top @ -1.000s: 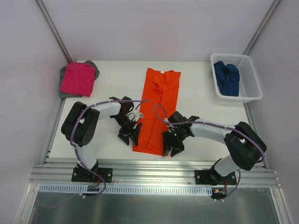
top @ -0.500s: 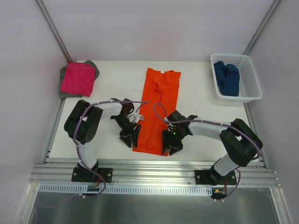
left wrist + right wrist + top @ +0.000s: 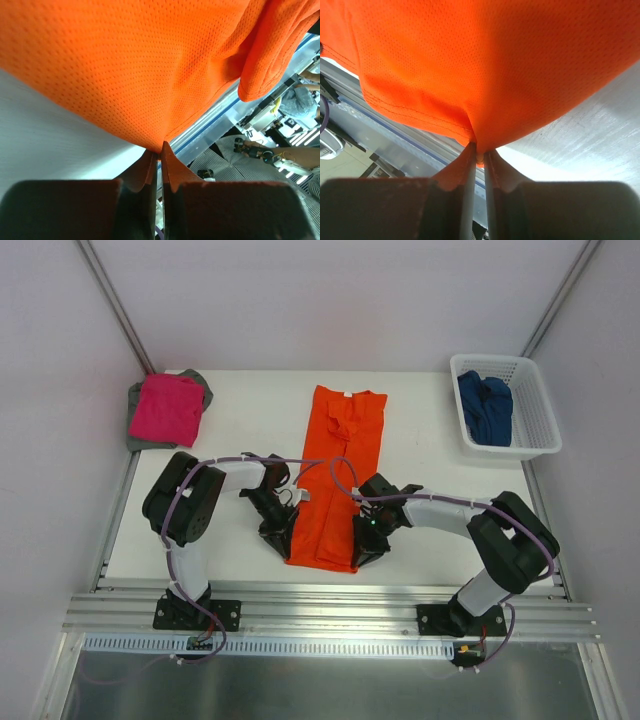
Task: Fold and stack the t-shirts
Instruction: Fold the tshirt
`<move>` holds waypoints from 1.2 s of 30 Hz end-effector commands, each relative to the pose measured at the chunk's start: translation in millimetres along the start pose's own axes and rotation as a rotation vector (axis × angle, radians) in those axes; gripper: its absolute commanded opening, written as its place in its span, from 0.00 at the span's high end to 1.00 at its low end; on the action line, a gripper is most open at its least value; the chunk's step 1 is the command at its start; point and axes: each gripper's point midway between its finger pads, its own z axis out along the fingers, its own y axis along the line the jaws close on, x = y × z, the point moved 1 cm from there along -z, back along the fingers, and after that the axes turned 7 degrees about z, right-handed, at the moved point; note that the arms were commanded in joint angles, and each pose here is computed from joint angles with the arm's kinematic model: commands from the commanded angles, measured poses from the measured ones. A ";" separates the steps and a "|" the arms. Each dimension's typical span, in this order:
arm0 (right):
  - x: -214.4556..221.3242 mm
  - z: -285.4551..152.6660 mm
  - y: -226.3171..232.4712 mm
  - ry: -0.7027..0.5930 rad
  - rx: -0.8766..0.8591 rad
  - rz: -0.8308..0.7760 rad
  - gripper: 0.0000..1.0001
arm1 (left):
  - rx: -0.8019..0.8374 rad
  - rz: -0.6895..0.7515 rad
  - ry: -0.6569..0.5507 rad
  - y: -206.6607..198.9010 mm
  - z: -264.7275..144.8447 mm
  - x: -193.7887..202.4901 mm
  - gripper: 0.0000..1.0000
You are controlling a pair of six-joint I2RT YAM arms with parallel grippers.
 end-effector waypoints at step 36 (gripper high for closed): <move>-65.3 -95.5 9.1 -0.282 -0.058 -0.125 0.96 | -0.106 0.229 -0.149 -40.7 -61.0 -44.4 1.00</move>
